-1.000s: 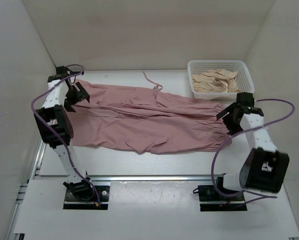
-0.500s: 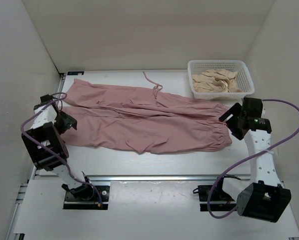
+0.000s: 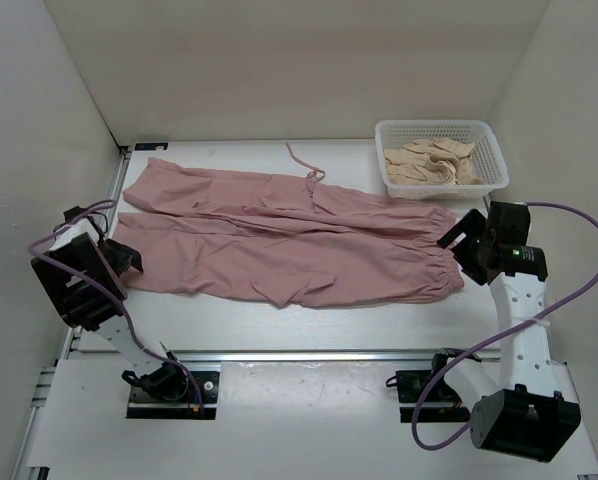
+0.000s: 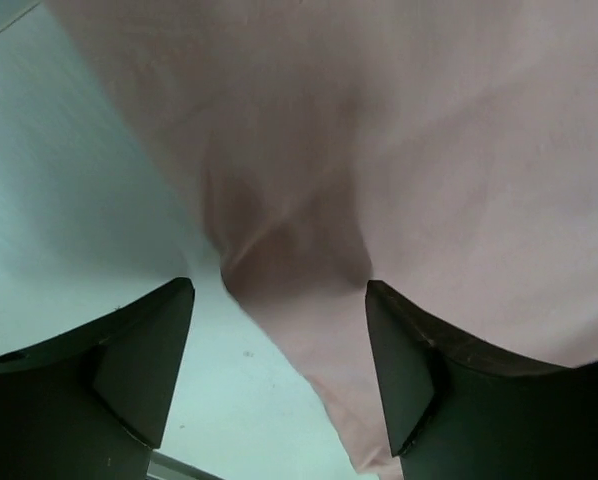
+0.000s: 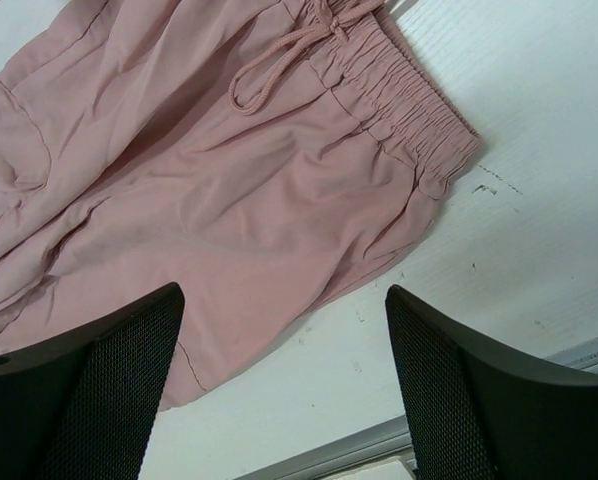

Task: Fold and stack the trousers
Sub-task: Fold the trousers

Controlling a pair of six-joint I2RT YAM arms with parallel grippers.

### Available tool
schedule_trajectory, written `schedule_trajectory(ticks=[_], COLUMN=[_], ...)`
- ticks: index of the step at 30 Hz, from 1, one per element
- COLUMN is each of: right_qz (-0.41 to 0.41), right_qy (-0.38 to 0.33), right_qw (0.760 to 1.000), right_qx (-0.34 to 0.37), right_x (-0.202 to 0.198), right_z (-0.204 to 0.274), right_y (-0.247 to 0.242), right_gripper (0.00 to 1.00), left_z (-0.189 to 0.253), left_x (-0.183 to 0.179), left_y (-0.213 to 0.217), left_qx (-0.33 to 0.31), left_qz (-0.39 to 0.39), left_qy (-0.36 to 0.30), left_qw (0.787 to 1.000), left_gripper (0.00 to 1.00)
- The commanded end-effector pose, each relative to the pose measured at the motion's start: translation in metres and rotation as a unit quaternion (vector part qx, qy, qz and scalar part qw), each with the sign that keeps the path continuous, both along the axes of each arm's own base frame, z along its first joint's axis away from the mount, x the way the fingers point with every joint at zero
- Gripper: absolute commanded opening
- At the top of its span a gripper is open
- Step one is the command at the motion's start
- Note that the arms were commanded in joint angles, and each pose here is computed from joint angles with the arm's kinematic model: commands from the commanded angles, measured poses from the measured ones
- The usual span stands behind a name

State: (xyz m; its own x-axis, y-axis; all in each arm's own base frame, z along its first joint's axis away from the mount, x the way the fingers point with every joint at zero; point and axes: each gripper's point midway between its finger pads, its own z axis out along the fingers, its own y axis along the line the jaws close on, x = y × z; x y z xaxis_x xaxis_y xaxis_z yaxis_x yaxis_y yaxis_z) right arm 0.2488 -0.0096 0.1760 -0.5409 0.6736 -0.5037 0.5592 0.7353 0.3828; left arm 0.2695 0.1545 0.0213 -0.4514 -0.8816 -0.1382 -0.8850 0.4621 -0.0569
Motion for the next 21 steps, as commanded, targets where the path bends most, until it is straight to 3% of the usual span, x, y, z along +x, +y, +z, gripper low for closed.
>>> schedule_trajectory(ticks=[1,7,8,9,10,11,12,15,21], right_qz=[0.009,0.007,0.003,0.003,0.006,0.006,0.006,0.006,0.017], right_qy=[0.000,0.001,0.001,0.001,0.000,0.000,0.000,0.006,0.089], right_qw=[1.000,1.000,1.000,1.000,1.000,1.000,1.000,1.000,0.994], right_qx=[0.006,0.003,0.006,0.006,0.009,0.009,0.009,0.010,0.069], right_x=[-0.008,-0.009,-0.009,-0.009,-0.009,-0.009,-0.009,-0.013,-0.047], right_z=[0.001,0.003,0.003,0.003,0.004,0.004,0.004,0.000,-0.060], right_y=[0.004,0.002,0.002,0.003,0.004,0.004,0.004,0.005,0.025], right_gripper=[0.87,0.87,0.87,0.87,0.87,0.87,0.87,0.87,0.88], left_z=[0.004,0.003,0.003,0.003,0.003,0.003,0.003,0.021,0.080], left_x=[0.017,0.022,0.022,0.022,0.022,0.022,0.022,0.023,0.023], left_y=[0.011,0.014,0.014,0.014,0.014,0.014,0.014,0.015,0.012], left_qx=[-0.001,-0.001,-0.001,-0.001,-0.001,-0.001,-0.001,0.015,0.059], left_qz=[-0.009,-0.009,-0.009,-0.009,-0.009,-0.009,-0.009,-0.010,-0.003], left_qy=[-0.027,-0.028,-0.028,-0.028,-0.028,-0.028,-0.028,-0.050,-0.128], left_qw=[1.000,1.000,1.000,1.000,1.000,1.000,1.000,0.999,0.990], left_gripper=[0.80,0.73,0.67,0.43,0.26,0.15,0.10,0.10,0.10])
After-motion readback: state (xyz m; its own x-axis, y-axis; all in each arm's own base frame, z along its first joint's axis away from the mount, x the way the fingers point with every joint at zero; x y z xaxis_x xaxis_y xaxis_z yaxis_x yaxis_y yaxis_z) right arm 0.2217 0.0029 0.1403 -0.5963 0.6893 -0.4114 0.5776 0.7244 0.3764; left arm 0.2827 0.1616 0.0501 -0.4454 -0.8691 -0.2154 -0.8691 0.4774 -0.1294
